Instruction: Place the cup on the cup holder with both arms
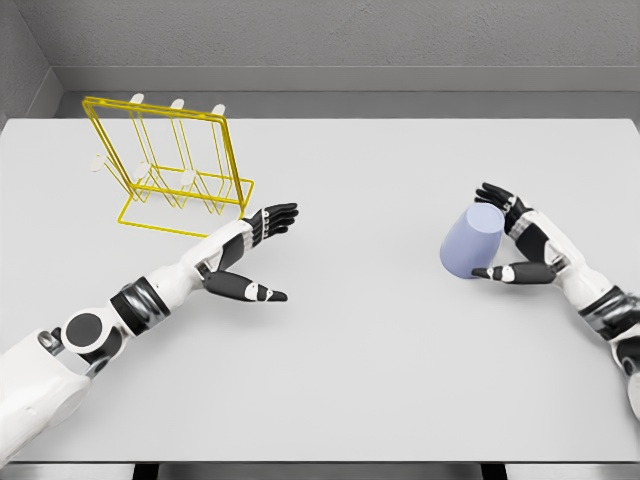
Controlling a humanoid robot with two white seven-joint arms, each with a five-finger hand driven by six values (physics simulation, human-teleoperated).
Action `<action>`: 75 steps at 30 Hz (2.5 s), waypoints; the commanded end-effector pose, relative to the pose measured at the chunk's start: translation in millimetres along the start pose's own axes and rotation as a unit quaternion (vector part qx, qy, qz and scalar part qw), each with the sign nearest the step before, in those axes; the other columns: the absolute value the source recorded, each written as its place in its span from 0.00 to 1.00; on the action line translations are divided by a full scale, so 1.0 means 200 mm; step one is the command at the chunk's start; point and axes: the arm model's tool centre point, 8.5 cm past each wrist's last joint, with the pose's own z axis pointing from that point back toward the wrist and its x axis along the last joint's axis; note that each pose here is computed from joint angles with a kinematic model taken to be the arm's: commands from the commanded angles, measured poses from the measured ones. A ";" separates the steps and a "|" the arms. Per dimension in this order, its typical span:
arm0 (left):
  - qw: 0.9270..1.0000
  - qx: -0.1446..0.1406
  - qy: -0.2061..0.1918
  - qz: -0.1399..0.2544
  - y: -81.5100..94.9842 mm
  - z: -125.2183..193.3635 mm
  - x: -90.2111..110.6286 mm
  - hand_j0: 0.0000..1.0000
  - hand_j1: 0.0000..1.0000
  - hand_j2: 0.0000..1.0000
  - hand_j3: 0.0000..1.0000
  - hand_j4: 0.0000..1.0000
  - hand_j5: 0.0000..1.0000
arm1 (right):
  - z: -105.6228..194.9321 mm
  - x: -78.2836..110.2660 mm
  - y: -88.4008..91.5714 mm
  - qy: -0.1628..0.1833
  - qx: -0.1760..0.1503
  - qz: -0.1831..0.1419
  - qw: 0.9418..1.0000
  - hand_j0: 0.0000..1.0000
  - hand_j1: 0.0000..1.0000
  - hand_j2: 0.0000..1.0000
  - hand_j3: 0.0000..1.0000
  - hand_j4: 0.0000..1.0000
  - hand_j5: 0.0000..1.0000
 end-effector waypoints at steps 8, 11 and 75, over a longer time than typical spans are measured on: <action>1.000 0.003 0.008 0.004 0.00 0.01 -0.03 1.00 1.00 1.00 1.00 1.00 1.00 | -0.01 -0.05 0.04 0.009 0.002 -0.013 1.000 1.00 1.00 1.00 1.00 1.00 1.00; 1.000 0.003 0.007 0.006 -0.01 0.01 -0.04 1.00 1.00 1.00 1.00 1.00 1.00 | -0.03 -0.05 0.05 0.008 0.007 -0.013 1.000 1.00 1.00 1.00 1.00 1.00 1.00; 1.000 0.014 0.017 0.018 0.01 0.02 -0.07 1.00 1.00 1.00 1.00 1.00 1.00 | -0.34 0.22 0.32 -0.084 0.121 0.000 0.989 0.72 0.72 0.72 0.72 0.72 0.72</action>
